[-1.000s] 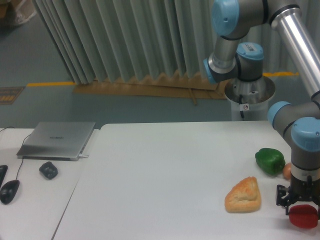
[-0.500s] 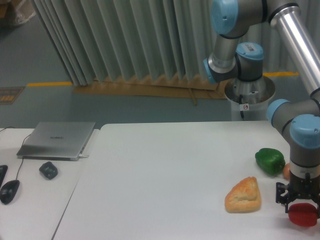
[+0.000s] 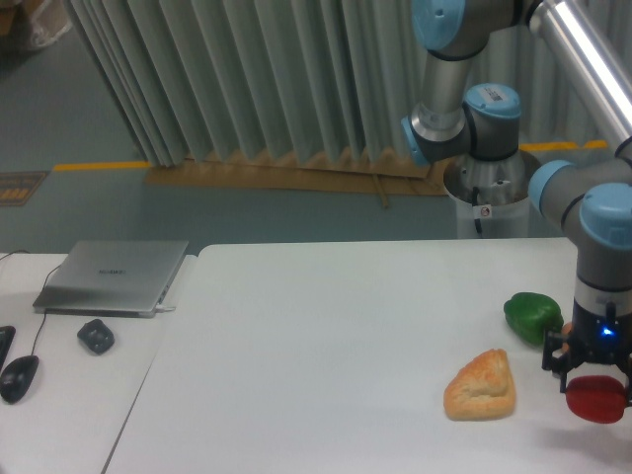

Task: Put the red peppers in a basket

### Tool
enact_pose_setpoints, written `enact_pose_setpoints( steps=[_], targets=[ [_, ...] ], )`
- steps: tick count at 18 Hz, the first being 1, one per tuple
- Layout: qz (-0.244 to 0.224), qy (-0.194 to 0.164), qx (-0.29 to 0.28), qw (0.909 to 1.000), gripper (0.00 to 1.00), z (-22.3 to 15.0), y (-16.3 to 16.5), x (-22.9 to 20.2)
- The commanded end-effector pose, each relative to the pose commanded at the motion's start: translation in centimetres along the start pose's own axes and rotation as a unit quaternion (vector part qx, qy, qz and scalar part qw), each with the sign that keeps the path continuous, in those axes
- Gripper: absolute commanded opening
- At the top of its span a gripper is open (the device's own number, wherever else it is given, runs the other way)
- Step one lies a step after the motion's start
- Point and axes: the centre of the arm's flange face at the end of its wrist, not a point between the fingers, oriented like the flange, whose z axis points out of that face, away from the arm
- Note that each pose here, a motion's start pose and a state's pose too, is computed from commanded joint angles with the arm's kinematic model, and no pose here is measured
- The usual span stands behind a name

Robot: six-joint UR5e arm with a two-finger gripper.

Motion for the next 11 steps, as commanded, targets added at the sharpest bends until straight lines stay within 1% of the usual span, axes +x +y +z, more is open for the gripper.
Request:
enact_pose_setpoints(
  steps=[1, 2, 3, 5, 8, 9, 11],
  targets=[
    [0.019, -0.002, 0.0, 0.9998, 0.69, -0.4, 0.4, -0.6],
    [0.043, -0.006, 0.0, 0.999, 0.69, -1.1, 1.3, -2.1],
    [0.071, -0.009, 0.001, 0.9974, 0.69, -2.1, 2.2, -3.5],
    [0.116, -0.011, 0.001, 0.9932, 0.69, -2.8, 3.2, -4.9],
    [0.176, -0.012, -0.006, 0.9844, 0.68, -2.8, 3.9, -5.7],
    [0.203, -0.014, -0.008, 0.979, 0.67, -2.9, 4.6, -6.7],
    [0.23, -0.011, -0.012, 0.973, 0.67, -2.6, 5.8, -8.4]
  ],
)
